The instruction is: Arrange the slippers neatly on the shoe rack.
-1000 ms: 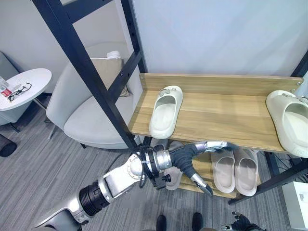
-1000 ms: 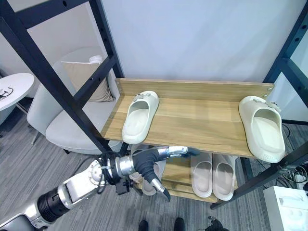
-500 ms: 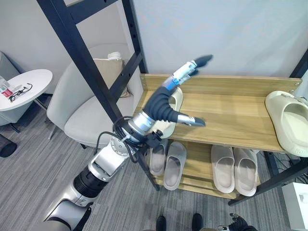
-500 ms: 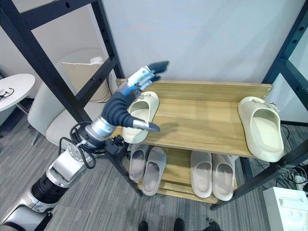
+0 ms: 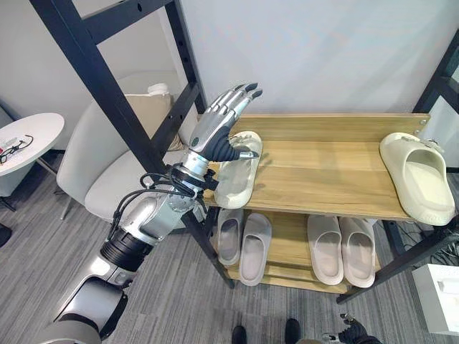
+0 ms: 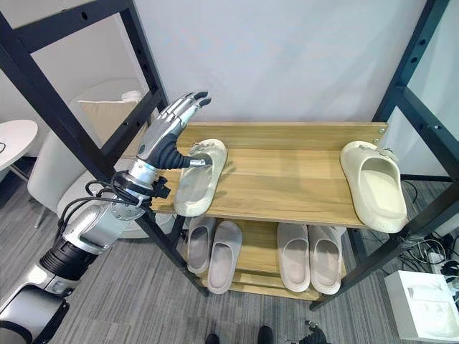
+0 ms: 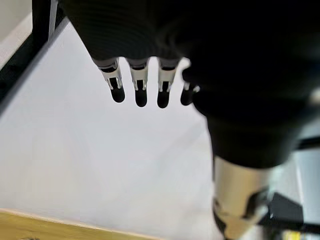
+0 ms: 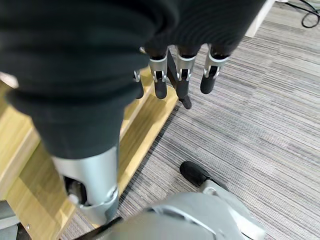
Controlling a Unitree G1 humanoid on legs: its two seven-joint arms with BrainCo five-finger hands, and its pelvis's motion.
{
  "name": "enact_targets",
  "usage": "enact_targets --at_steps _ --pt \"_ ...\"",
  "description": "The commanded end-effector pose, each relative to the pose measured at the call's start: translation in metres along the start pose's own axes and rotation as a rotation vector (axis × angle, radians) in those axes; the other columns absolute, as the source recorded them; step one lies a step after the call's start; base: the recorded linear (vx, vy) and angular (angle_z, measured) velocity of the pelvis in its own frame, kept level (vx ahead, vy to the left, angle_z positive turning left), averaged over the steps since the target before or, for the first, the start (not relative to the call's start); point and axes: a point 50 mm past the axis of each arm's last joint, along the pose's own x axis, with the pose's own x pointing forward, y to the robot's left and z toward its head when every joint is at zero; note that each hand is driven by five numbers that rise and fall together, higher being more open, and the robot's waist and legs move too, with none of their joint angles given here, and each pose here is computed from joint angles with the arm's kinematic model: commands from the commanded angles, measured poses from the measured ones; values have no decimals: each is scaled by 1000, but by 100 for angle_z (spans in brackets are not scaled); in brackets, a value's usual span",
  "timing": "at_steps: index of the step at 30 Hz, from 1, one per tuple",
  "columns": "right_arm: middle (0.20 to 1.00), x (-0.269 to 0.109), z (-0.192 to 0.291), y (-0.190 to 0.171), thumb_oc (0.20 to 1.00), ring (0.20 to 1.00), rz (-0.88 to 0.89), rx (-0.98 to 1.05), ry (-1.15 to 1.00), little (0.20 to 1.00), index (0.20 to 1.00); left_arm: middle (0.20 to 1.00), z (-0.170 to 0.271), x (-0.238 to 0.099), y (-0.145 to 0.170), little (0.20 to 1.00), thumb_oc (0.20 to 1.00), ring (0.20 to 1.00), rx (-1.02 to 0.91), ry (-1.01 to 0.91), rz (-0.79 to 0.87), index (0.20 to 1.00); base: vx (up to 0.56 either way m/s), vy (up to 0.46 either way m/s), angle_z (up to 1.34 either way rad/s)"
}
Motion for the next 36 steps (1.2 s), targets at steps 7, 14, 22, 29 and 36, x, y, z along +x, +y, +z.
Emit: enact_targets --at_steps 7,14,22,29,36 --pt "1000 2 24 7 1000 1000 7 -56 -118 1000 1000 1000 -35 19 -15 1000 1000 1000 371 64 -84 1000 11 1 -11" --pt "1000 0 24 7 1000 1000 -2 -63 -129 1000 1000 1000 -54 17 -28 1000 1000 1000 489 125 -180 1000 14 1 -6" --pt "1000 -2 20 7 1000 1000 -1 -66 -126 1000 1000 1000 -72 22 -9 1000 1000 1000 529 198 -146 1000 16 -4 -8" --pt "1000 -2 20 13 1000 1000 15 -76 -119 1000 1000 1000 -74 23 -1 1000 1000 1000 532 205 -109 1000 3 0 -1" --pt "1000 0 26 10 1000 1000 6 -79 -135 1000 1000 1000 -95 13 -5 1000 1000 1000 623 274 -211 1000 0 0 0"
